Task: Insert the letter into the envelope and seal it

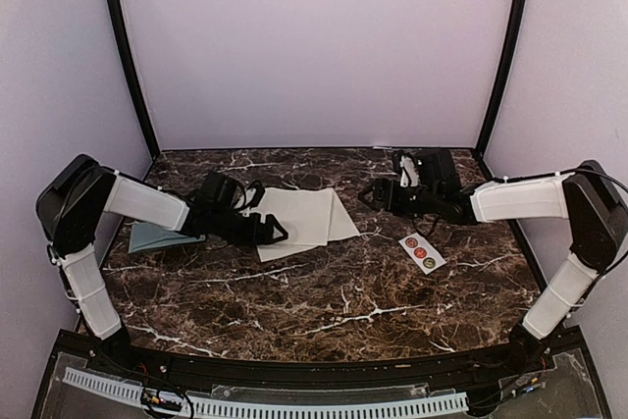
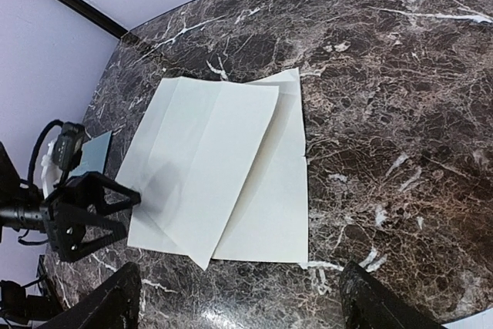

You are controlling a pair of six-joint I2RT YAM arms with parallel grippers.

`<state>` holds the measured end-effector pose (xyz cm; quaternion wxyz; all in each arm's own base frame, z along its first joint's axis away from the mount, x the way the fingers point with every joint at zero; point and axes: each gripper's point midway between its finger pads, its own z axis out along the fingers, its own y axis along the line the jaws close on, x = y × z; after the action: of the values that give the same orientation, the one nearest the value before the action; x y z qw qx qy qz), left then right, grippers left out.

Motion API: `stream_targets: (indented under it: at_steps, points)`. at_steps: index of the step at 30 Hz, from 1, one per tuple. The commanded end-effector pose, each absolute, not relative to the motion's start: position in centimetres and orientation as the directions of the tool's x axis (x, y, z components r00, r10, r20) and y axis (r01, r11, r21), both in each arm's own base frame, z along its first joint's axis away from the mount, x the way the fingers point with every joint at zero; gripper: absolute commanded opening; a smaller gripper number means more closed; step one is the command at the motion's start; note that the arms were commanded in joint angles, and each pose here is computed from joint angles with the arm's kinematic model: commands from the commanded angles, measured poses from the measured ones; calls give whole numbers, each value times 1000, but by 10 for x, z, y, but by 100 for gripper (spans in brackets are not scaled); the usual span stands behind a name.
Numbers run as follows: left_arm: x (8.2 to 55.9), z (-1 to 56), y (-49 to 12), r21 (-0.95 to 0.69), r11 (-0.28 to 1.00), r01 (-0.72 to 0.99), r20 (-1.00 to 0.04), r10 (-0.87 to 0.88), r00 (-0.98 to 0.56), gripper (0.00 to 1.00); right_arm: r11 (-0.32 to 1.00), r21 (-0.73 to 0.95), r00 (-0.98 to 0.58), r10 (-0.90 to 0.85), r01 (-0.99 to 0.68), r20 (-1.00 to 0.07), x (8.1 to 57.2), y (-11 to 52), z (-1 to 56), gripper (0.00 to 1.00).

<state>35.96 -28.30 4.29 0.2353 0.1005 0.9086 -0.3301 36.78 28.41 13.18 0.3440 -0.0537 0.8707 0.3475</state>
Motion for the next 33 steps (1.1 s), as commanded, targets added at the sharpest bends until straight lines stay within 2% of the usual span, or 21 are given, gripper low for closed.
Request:
stream_targets:
  at_steps: [1,3,7,10,14,20,24,29,33]
  points:
    - [278,15,-276,-582,767,268,-297,106,-949,92,748,573,-760,145,-335,-634,356,283,134,85]
    - [266,27,-276,-589,757,282,-302,117,-946,92,737,578,-761,137,-349,-634,353,285,137,85]
    - [264,82,-278,-616,718,324,-379,91,-921,93,718,575,-755,106,-391,-647,347,297,149,85]
    - [275,124,-275,-593,715,371,-454,84,-887,97,707,566,-746,81,-424,-661,344,307,158,85]
    - [301,154,-259,-553,738,387,-486,91,-869,99,666,598,-758,73,-446,-648,344,320,161,84]
    - [336,132,-214,-510,810,289,-457,30,-889,98,650,618,-786,51,-442,-617,357,339,146,80]
    - [343,118,-213,-508,817,273,-456,14,-890,97,650,626,-807,34,-430,-589,368,353,134,76]
    - [345,92,-219,-527,809,260,-403,31,-915,91,655,619,-819,2,-433,-574,379,370,119,73]
    - [343,76,-221,-530,810,251,-366,49,-929,82,643,631,-832,-16,-433,-555,384,384,107,69]
